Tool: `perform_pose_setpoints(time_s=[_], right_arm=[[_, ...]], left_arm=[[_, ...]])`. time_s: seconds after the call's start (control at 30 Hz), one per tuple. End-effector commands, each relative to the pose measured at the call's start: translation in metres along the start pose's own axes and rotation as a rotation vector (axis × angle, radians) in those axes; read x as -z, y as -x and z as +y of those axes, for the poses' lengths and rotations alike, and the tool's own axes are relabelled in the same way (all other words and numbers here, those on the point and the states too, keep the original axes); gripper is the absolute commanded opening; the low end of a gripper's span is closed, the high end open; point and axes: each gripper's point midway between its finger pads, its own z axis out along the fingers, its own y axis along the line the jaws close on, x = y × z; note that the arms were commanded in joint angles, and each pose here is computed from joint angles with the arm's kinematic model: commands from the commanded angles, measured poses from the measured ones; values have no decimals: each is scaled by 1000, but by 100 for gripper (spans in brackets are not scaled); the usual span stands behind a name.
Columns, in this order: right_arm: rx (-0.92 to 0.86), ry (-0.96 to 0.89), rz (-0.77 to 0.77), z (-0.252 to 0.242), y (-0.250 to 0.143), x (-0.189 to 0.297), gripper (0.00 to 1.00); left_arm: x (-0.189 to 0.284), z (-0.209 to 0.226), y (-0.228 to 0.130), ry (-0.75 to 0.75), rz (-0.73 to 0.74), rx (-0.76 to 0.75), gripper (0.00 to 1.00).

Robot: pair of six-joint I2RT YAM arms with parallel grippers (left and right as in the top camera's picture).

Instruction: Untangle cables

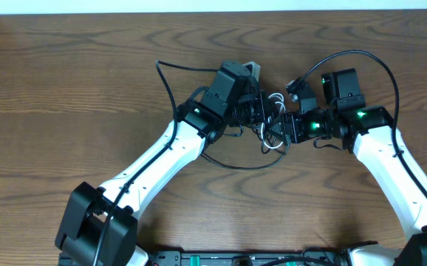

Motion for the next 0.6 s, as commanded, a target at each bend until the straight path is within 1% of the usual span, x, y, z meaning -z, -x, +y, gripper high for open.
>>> perform_pose_setpoints(time_s=[0.0, 0.1, 0.2, 0.33, 0.4, 0.5, 0.57], right_arm=[[9, 80, -5, 16, 3, -1, 46], [12, 55, -10, 12, 4, -1, 31], [4, -7, -5, 1, 2, -2, 18], [-7, -56, 7, -8, -1, -1, 6], [-7, -56, 6, -8, -1, -1, 2], [-4, -56, 2, -8, 0, -1, 1], [-2, -64, -3, -9, 1, -1, 1]], left_arm=[[5, -12, 4, -40, -2, 93, 8], [5, -20, 2, -80, 19, 95, 8], [6, -30, 1, -127, 35, 103, 7], [8, -42, 2, -179, 41, 90, 7], [8, -43, 1, -187, 48, 98, 7], [8, -43, 1, -186, 48, 97, 7], [8, -41, 2, -178, 41, 64, 8]])
